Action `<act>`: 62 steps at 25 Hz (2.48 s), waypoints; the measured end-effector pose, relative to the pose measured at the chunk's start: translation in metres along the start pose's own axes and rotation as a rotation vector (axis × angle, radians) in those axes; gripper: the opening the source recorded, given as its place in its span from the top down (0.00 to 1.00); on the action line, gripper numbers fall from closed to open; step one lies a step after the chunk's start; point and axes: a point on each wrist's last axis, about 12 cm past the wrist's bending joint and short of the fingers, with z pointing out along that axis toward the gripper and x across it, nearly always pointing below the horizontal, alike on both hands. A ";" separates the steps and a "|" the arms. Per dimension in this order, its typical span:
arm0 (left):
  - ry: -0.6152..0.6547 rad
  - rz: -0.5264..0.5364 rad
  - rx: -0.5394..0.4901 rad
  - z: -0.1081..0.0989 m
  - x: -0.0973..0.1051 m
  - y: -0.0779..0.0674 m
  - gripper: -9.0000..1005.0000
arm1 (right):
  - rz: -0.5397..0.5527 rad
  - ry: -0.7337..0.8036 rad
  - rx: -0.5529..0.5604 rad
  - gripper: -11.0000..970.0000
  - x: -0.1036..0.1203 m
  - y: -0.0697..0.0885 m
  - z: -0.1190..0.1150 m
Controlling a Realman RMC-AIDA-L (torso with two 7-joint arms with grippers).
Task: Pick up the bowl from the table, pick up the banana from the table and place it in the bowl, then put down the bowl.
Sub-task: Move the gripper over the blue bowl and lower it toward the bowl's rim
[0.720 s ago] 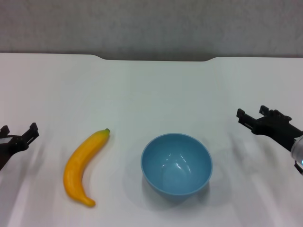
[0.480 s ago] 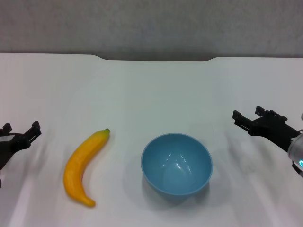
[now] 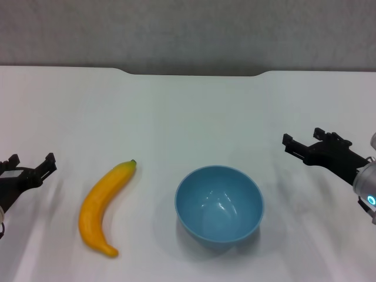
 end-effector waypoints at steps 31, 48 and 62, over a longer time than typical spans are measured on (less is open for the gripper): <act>0.121 0.089 0.287 -0.001 -0.053 -0.034 0.11 | -0.067 0.094 -0.155 0.09 -0.082 0.038 -0.012; 0.143 0.122 0.286 0.002 -0.054 -0.039 0.11 | 0.048 0.596 -0.242 0.09 -0.110 0.050 0.015; 0.136 0.125 0.288 0.006 -0.057 -0.041 0.11 | 0.085 0.732 -0.224 0.09 -0.081 0.050 0.030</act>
